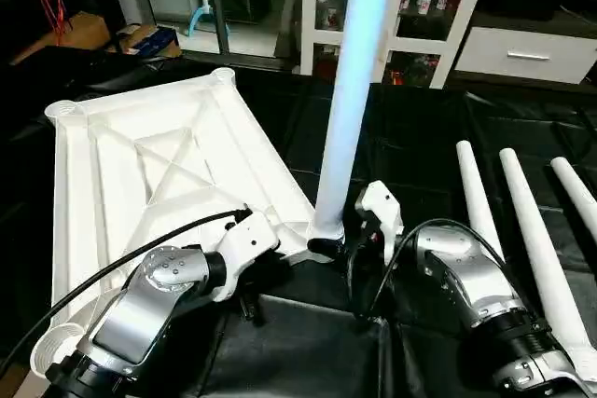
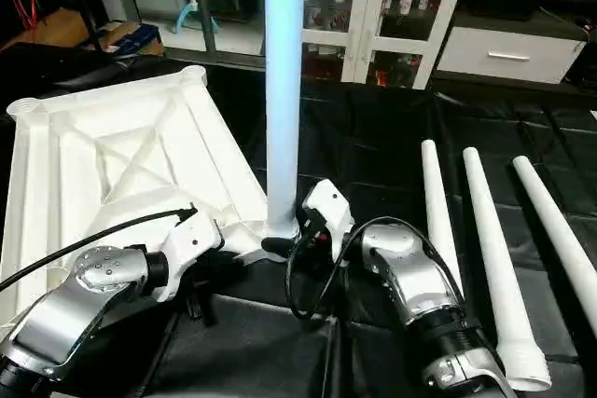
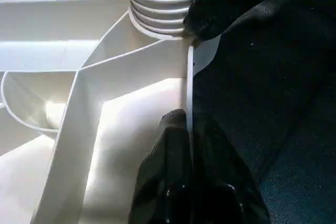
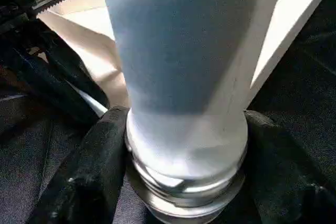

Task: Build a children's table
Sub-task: Rotate leg to tighten

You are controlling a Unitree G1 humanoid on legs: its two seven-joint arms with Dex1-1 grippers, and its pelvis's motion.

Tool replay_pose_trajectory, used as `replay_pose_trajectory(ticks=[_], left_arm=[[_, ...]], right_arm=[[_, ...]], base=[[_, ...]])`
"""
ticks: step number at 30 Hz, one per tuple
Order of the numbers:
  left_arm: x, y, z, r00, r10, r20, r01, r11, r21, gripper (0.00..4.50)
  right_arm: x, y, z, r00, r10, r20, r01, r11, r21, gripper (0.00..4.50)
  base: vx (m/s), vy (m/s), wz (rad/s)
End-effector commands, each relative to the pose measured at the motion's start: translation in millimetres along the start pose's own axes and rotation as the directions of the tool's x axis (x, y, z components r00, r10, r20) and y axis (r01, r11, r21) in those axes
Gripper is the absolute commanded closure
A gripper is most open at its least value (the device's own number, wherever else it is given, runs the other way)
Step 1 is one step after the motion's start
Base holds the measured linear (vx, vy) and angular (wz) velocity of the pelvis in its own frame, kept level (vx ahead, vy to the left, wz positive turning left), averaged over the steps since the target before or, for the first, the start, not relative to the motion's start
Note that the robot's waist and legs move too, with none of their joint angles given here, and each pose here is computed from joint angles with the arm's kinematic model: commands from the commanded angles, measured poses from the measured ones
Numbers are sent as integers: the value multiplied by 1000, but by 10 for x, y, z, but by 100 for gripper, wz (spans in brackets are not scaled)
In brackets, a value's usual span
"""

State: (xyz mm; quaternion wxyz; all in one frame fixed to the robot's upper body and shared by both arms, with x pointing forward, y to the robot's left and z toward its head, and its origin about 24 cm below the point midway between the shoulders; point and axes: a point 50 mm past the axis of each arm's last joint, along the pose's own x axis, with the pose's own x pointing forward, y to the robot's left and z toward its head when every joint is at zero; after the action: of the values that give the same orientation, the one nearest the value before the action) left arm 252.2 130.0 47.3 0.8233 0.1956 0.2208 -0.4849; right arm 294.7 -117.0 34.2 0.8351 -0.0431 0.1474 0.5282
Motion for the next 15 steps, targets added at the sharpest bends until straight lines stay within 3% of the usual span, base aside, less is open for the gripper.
replay_pose_trajectory(ticks=[1, 6, 10, 15], left_arm=[[45, -92, 56, 998, -45, 35, 45, 999, 9, 450], [130, -39, 57, 1000, 21, 4, -21, 1000, -18, 450], [313, 152, 106, 972, 232, -45, -235, 969, -78, 450], [460, 205, 223, 953, 301, -33, -302, 948, -95, 450]], right_arm=[[30, 36, -12, 1000, -16, 13, 16, 1000, 18, 175], [123, 27, -73, 991, -137, -14, 137, 990, 37, 176], [294, -45, -80, 925, -379, -31, 380, 921, 83, 178], [474, -8, 24, 882, -471, -3, 465, 869, 167, 178]], base=[[0, 0, 0], [0, 0, 0], [0, 0, 0], [0, 0, 0]])
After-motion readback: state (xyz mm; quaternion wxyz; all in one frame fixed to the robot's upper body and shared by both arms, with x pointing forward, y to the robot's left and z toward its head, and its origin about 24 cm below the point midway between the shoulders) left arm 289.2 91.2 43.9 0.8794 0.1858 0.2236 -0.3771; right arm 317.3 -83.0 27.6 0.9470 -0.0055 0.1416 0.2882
